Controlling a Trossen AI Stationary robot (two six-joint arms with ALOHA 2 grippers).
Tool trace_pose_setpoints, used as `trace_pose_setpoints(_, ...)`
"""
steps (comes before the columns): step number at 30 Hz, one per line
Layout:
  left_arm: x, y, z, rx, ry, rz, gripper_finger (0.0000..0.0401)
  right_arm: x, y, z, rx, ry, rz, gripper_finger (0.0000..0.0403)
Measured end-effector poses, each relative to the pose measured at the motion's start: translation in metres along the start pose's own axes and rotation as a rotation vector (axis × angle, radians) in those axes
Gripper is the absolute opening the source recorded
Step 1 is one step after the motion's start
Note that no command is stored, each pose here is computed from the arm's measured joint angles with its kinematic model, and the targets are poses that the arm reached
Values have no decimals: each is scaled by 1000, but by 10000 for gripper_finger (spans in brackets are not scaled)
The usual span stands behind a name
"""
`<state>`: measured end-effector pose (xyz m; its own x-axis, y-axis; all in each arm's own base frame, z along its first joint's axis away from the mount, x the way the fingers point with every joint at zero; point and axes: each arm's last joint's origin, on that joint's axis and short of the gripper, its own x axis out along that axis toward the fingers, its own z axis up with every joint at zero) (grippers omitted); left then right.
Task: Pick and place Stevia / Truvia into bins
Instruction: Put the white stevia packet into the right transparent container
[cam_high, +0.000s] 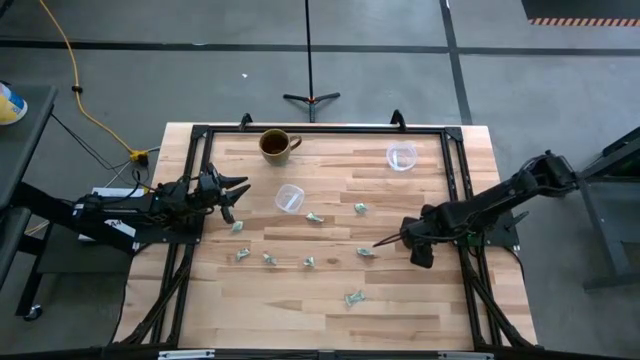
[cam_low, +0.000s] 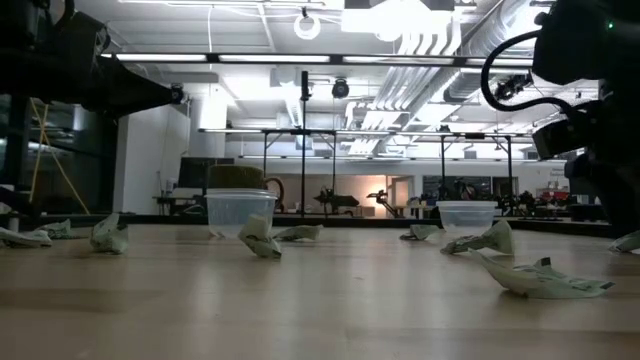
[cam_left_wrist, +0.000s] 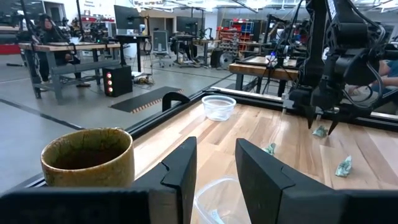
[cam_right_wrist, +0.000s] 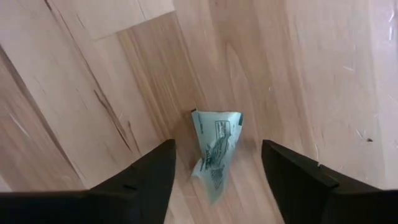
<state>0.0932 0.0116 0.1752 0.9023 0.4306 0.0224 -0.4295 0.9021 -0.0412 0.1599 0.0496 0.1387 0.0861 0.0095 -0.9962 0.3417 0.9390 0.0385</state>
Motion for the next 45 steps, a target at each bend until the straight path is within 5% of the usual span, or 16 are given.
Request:
trace_pose_setpoints(9, 0, 0, 0, 0, 0, 0, 145, 2, 1, 2, 4, 4, 12, 88)
trace_pose_setpoints(14, 0, 0, 0, 0, 0, 0, 145, 1, 6, 14, -45, -144, 26, 10)
trace_pose_setpoints(23, 0, 0, 0, 0, 0, 0, 145, -17, -23, 64, -36, -554, -300, 5)
trace_pose_setpoints(31, 0, 0, 0, -1, 0, 0, 145, -34, -99, 95, 190, -603, -481, 5)
trace_pose_setpoints(41, 0, 0, 0, -1, -1, 0, 145, -46, -160, 95, 337, -565, -468, 2)
trace_pose_setpoints(45, 0, 0, 0, -1, -1, 0, 145, -46, -177, 90, 373, -572, -346, 4)
